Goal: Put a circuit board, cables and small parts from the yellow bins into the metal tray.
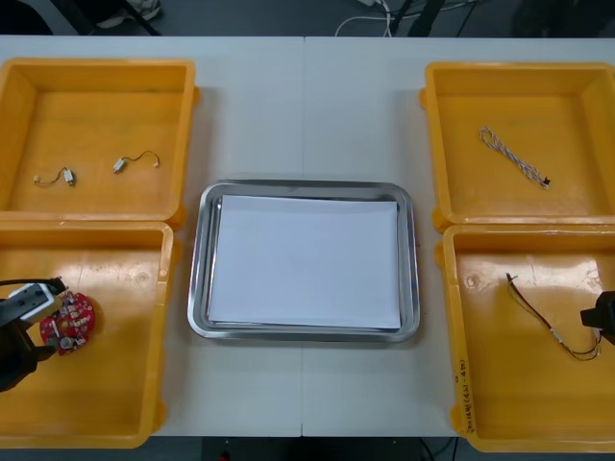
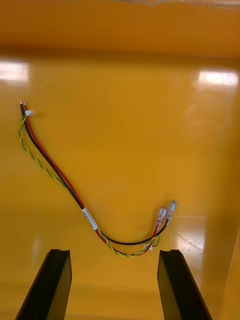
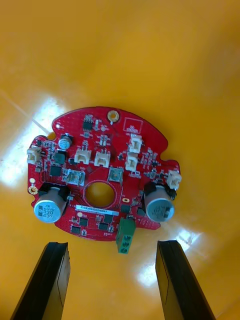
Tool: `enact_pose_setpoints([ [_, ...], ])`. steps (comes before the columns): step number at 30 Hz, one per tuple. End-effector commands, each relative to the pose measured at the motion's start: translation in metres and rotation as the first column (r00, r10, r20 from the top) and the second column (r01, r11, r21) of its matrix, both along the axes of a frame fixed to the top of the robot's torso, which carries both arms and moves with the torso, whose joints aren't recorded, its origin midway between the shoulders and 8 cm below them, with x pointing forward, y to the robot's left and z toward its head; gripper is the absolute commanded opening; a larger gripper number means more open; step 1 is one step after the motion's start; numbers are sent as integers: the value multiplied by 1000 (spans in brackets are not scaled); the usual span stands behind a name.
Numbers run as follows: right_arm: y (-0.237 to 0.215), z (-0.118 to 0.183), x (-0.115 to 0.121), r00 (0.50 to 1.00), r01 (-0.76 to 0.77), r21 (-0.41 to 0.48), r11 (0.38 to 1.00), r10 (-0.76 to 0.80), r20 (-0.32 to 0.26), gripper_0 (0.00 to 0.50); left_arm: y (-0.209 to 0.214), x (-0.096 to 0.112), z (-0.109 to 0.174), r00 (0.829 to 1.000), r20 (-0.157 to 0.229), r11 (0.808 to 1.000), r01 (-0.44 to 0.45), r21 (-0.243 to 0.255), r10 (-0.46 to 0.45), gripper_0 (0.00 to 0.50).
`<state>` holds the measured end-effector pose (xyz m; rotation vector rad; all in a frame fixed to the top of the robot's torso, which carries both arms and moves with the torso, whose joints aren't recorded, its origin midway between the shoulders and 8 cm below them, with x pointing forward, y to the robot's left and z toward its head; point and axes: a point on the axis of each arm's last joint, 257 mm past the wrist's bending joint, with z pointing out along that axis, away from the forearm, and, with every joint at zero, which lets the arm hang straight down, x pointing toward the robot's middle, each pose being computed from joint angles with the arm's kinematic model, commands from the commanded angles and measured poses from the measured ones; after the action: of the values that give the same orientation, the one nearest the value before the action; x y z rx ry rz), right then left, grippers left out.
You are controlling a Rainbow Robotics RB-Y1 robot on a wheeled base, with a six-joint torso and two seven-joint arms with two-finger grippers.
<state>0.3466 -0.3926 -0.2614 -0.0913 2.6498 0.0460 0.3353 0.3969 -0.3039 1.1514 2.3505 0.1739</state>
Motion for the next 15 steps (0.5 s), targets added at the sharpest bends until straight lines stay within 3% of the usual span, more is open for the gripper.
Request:
enact_pose_setpoints([
  [1,8,-5,-6,989,-146,-74,987,147,3,500,22,-7,11,999,16,996,30,81,-31,500],
  [15,23,-15,-6,925,-376,-173,910,379,-16,500,16,-10,1,998,-3,993,65,101,-65,500],
])
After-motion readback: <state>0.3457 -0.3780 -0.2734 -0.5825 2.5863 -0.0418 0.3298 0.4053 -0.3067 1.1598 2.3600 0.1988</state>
